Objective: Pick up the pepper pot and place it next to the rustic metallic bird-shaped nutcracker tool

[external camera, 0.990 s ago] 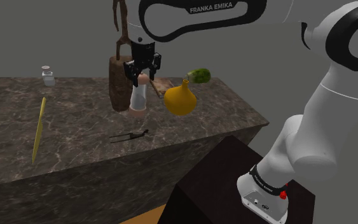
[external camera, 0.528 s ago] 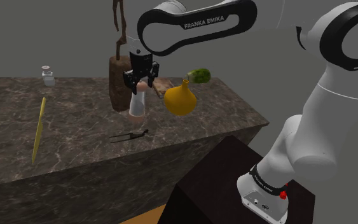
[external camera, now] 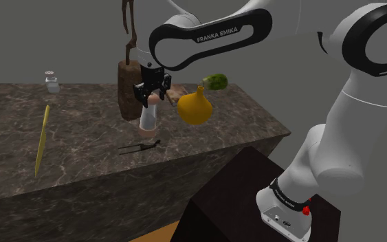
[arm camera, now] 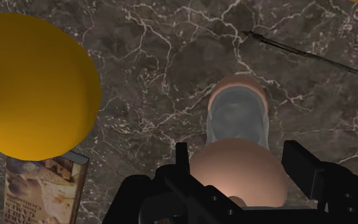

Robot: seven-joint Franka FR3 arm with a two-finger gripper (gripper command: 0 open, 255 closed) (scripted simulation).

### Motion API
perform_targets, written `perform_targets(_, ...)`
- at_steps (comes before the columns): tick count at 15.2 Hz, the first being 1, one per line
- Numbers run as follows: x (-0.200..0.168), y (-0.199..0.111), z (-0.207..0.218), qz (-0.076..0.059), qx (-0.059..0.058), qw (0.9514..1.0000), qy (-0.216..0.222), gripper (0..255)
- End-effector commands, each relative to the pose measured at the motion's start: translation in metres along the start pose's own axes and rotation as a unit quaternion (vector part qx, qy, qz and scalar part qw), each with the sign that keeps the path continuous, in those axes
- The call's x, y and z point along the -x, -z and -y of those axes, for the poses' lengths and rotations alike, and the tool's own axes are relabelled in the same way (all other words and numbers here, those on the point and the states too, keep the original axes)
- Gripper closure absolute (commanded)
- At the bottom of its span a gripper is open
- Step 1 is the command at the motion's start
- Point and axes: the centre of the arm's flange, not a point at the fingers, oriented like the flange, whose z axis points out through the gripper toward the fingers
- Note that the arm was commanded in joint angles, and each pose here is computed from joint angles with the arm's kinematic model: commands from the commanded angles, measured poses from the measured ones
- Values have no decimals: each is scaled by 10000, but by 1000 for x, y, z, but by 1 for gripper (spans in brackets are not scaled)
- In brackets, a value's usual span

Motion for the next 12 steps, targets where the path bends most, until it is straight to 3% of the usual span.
perform_targets(1, 0, 0, 0, -2, -1, 10000, 0, 255)
perform_targets(3, 0, 0, 0, -2, -1, 10000, 0, 255)
perform_targets(4, 0, 0, 0, -2, -1, 10000, 0, 0)
perform_targets(9, 0, 0, 0, -2, -1, 10000, 0, 0)
perform_targets(12, 0, 40, 0, -2, -1, 10000, 0, 0)
